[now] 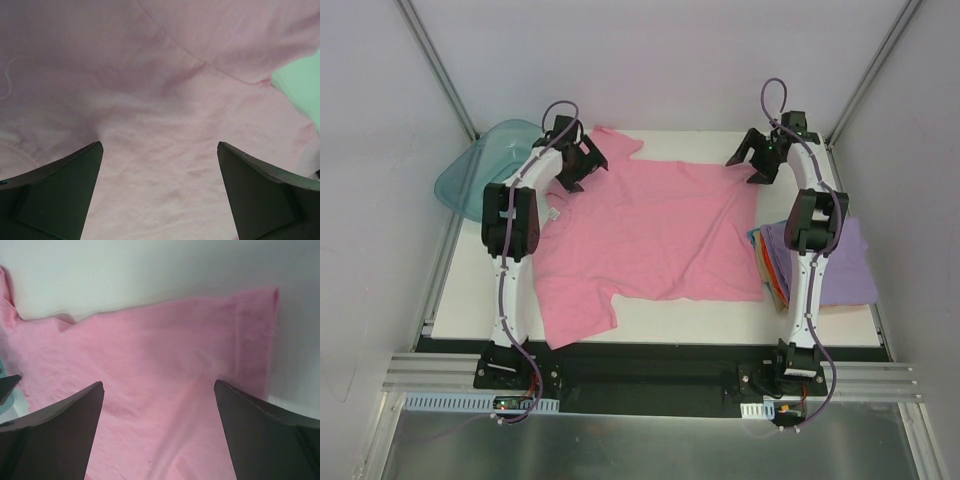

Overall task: Fold and stack the t-shirts
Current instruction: Flatten out the tshirt

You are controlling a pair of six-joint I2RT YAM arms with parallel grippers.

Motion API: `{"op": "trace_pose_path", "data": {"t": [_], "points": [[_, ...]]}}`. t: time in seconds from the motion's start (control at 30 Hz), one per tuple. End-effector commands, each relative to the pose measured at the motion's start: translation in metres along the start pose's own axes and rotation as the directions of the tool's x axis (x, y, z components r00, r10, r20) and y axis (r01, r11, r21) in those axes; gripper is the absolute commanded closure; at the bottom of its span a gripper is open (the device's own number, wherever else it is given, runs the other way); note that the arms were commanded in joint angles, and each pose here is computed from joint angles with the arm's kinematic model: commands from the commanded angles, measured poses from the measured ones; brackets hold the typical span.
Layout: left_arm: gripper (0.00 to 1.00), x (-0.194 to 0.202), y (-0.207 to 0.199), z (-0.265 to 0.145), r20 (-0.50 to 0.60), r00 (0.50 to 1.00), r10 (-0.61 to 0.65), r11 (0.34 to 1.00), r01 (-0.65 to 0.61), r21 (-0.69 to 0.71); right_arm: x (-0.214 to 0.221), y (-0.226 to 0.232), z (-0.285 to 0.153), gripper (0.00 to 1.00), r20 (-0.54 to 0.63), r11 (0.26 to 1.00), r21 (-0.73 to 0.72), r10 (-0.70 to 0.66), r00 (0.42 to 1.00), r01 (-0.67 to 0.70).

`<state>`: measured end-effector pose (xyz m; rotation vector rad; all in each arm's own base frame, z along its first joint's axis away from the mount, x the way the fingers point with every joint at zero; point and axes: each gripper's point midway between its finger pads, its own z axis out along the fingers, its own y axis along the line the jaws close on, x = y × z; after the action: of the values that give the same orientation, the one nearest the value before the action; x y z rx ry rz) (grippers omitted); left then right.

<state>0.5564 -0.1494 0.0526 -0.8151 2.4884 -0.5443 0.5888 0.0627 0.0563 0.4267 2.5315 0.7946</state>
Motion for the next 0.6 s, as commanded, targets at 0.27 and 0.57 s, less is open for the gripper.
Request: {"op": "trace_pose_path", "data": {"t": [0.27, 0.57], "points": [[0.01, 0.051, -0.052, -0.177, 0.136, 0.956, 0.260, 0.949, -0.279, 0.148, 0.054, 0.057, -0.162, 0.03, 0.009, 0.884, 0.339, -0.345, 0.939, 0.321], [0.01, 0.156, 0.080, -0.216, 0.028, 0.987, 0.161, 0.987, -0.161, 0.024, 0.162, 0.052, -0.203, 0.04, 0.234, 0.855, 0.479, -0.344, 0.909, 0.200]]}}
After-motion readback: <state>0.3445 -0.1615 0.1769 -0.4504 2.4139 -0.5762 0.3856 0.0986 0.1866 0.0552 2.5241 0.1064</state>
